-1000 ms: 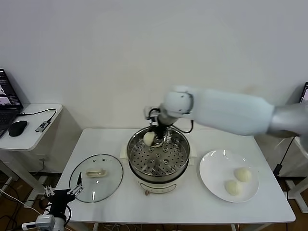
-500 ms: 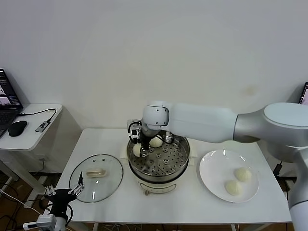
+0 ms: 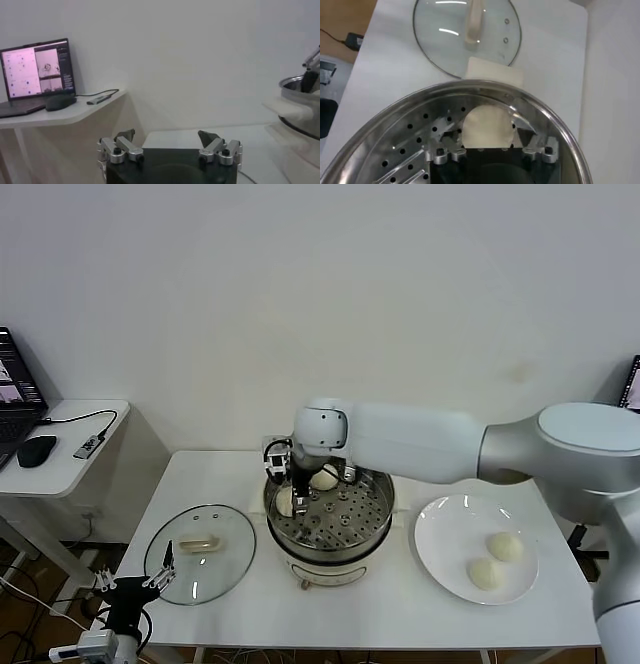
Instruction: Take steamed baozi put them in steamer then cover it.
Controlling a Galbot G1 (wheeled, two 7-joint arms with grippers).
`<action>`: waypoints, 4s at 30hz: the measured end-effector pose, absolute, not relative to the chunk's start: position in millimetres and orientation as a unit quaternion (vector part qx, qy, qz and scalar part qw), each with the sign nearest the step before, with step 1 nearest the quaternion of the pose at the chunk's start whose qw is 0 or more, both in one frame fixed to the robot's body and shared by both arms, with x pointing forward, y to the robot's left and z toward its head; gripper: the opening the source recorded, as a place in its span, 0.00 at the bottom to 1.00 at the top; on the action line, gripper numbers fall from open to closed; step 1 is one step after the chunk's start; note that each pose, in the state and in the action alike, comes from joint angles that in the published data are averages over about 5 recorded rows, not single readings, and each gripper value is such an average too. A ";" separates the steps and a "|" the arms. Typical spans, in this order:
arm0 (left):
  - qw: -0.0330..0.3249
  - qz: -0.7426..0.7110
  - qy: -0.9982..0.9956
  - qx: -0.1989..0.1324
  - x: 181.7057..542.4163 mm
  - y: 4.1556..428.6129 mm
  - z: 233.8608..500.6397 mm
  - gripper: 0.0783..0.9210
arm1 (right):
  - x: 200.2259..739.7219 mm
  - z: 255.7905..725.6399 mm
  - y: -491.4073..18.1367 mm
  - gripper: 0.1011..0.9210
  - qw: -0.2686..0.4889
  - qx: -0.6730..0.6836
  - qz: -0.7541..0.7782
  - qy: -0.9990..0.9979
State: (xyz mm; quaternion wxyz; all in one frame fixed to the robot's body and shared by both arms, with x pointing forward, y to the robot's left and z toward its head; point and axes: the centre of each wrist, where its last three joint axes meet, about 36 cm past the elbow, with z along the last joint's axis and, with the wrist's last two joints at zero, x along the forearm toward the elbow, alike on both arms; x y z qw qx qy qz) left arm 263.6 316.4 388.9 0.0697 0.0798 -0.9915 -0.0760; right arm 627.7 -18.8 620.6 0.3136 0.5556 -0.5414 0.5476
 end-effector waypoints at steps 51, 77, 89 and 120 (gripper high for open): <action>0.081 -0.093 -0.990 0.064 242.7 299.8 396.9 0.88 | 512.7 504.8 -400.3 0.88 0.416 0.502 0.563 -0.508; 0.083 -0.095 -0.989 0.071 249.3 305.9 390.6 0.88 | 526.5 453.1 -398.2 0.64 0.431 0.495 0.543 -0.524; 0.078 -0.095 -0.990 0.066 252.3 303.9 392.9 0.88 | 544.7 497.5 -396.4 0.60 0.416 0.486 0.544 -0.543; 0.061 -0.086 -0.992 0.068 257.3 304.2 404.1 0.88 | 612.4 676.0 -174.3 0.62 0.162 0.584 0.623 -0.494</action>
